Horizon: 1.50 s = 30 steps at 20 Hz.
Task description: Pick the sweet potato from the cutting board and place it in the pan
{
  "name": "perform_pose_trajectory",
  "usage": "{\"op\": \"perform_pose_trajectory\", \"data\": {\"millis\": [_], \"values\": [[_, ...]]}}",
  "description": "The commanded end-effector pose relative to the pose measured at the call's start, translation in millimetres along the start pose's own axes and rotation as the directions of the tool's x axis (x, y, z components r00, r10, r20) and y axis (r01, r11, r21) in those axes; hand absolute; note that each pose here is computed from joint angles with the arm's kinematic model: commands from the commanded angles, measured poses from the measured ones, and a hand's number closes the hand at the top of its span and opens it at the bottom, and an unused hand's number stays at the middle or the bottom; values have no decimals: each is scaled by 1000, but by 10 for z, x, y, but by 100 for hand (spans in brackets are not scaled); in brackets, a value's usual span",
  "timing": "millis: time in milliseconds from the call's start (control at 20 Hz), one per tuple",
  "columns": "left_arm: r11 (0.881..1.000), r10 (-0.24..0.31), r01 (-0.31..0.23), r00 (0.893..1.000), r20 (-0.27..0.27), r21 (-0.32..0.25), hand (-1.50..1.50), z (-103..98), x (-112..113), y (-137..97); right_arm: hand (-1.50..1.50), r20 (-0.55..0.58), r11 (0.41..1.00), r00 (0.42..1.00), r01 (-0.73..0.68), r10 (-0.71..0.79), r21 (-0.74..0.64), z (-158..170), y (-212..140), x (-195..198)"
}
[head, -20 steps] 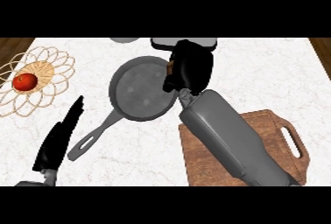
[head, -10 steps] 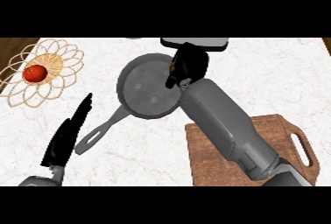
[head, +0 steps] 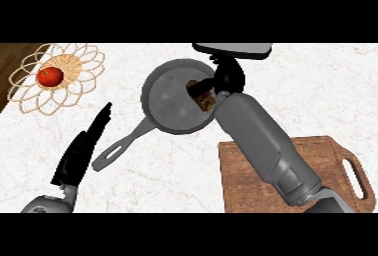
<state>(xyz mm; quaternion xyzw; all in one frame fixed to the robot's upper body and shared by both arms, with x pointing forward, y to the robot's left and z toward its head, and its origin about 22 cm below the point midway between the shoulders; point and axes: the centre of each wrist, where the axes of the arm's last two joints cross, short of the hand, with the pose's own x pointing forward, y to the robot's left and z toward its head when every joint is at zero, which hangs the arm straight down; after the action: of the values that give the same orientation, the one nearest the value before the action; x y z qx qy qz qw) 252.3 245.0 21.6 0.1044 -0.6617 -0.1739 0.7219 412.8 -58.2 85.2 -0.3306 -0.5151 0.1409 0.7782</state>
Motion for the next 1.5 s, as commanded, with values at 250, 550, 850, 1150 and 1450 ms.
{"op": "perform_pose_trajectory", "data": {"millis": [250,550,850,1150,1450], "values": [[1000,-12,12,1000,-1,13,0,13,-76,2,-150,156,922,947,312,-282,-230,-59,-46,32],[999,-4,5,999,-41,44,0,23,-115,68,-150,168,788,887,461,-431,-409,-124,-88,8],[997,8,-1,997,-80,77,0,74,-194,248,-150,167,734,866,489,-470,-470,-100,26,-418],[990,32,-14,992,-123,143,0,318,-323,310,-150,240,773,881,473,-408,-422,61,-2,-1025],[988,21,-2,993,-120,153,0,306,-221,306,-150,252,789,889,456,-383,-410,280,-432,-1518]]}}
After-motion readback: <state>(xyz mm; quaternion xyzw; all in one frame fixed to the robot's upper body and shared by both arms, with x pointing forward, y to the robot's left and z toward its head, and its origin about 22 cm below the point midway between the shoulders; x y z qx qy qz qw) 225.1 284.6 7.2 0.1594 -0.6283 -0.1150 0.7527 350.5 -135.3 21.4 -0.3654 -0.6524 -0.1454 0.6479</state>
